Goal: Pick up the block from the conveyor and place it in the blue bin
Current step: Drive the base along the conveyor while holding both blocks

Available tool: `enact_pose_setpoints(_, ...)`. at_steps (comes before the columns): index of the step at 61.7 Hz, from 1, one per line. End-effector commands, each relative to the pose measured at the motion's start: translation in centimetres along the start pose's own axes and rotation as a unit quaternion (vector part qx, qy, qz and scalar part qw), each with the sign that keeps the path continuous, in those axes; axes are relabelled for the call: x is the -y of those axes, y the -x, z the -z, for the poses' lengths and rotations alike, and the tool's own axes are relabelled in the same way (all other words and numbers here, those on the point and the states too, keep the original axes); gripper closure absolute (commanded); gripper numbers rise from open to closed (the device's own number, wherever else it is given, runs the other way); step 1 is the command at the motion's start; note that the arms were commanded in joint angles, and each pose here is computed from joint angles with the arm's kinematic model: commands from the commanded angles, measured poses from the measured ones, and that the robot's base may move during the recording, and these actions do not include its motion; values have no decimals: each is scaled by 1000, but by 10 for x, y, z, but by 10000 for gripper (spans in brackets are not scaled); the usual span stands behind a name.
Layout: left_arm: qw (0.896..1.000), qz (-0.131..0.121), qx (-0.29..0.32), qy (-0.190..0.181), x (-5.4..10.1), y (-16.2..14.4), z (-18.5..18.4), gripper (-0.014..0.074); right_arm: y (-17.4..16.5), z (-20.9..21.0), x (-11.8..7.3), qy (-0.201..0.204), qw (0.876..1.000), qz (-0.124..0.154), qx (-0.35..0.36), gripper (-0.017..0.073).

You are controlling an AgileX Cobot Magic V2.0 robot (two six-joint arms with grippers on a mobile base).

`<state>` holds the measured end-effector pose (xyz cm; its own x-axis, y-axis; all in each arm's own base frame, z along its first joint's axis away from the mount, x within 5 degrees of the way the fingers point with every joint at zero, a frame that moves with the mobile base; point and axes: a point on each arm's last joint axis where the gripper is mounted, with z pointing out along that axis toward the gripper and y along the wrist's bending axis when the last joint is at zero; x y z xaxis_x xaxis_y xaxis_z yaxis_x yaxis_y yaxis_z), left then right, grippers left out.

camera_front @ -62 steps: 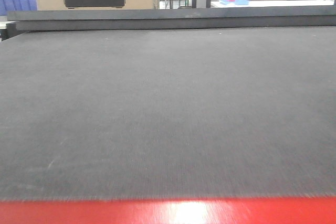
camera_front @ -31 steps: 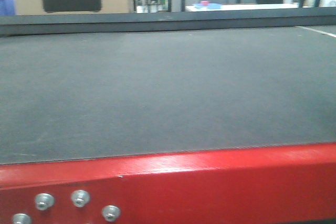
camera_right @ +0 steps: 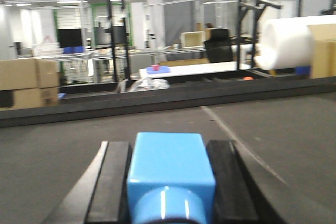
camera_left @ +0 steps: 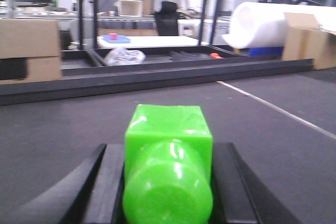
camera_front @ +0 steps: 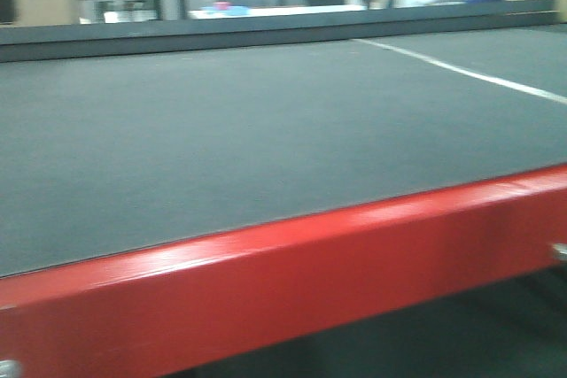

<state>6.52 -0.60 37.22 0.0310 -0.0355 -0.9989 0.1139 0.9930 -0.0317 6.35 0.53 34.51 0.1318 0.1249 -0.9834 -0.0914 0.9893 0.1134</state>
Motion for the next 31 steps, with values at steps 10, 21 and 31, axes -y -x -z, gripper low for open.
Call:
enact_pose_setpoints(10,1000,-2,9,-3,0,1,0,704,3,1,0,1,1000,0,15,721)
enact_pose_setpoints(21,1000,-2,9,-3,0,1,0,704,3,1,0,1,1000,0,15,721)
enact_pose_setpoints(31,1000,-2,9,-3,0,1,0,704,3,1,0,1,1000,0,15,721)
